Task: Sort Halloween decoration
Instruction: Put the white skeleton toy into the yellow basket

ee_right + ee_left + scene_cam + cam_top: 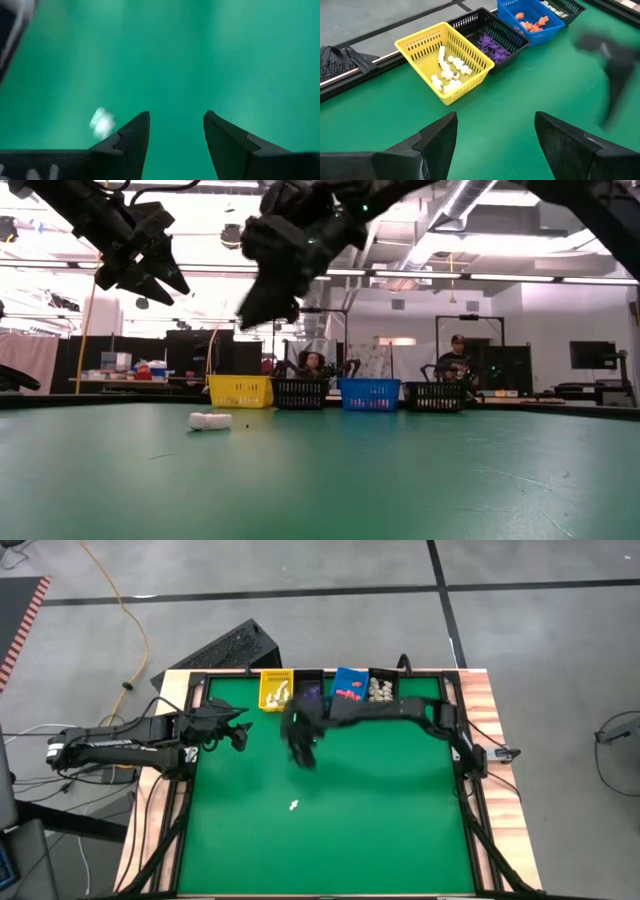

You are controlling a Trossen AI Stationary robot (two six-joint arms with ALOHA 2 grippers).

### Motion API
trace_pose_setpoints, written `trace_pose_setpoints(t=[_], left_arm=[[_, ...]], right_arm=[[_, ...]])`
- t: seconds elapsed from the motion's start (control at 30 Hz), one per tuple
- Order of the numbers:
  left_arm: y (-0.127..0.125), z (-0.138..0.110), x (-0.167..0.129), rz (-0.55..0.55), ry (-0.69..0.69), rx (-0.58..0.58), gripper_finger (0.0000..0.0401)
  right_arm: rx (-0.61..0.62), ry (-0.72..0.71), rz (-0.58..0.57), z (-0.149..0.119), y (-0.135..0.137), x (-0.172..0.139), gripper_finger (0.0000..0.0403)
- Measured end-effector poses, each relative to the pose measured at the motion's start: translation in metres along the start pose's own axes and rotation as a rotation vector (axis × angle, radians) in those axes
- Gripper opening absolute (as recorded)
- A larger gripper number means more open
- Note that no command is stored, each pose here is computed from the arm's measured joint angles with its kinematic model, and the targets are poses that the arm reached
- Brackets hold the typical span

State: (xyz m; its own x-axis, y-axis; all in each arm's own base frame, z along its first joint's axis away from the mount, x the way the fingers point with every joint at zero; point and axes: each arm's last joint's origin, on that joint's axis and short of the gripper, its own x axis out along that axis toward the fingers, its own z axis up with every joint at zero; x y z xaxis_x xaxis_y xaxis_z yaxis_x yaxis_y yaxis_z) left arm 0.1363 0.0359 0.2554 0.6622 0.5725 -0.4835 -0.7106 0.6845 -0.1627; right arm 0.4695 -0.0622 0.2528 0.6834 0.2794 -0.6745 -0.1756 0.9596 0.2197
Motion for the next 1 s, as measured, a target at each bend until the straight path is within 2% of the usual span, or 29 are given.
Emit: trace_pose_setpoints(t=[0.07, 0.2, 0.37, 0.43, 0.7, 1.0], left_arm=[[0.000, 0.000, 0.000, 0.000, 0.000, 0.000, 0.0256], [0.000, 0.000, 0.000, -0.001, 0.000, 0.000, 0.0256], [0.000, -0.001, 0.000, 0.002, 0.007, 0.004, 0.0256], [0.001, -0.002, 0.000, 0.004, 0.016, 0.012, 0.0256], [0.000, -0.002, 0.000, -0.012, 0.032, 0.006, 0.0256], [0.001, -0.004, 0.000, -0.003, 0.049, 0.014, 0.0256]], right_arm=[[-0.065, 0.107, 0.048, -0.011, 0.023, 0.014, 0.0210], [-0.199, 0.150, 0.104, -0.017, 0.067, 0.040, 0.0209], [-0.351, 0.184, 0.084, -0.032, 0.103, 0.076, 0.0209], [-0.388, 0.154, 0.081, -0.031, 0.109, 0.083, 0.0209], [-0.405, 0.123, 0.074, -0.034, 0.105, 0.097, 0.0209], [-0.408, 0.209, 0.060, -0.056, 0.106, 0.123, 0.0209]])
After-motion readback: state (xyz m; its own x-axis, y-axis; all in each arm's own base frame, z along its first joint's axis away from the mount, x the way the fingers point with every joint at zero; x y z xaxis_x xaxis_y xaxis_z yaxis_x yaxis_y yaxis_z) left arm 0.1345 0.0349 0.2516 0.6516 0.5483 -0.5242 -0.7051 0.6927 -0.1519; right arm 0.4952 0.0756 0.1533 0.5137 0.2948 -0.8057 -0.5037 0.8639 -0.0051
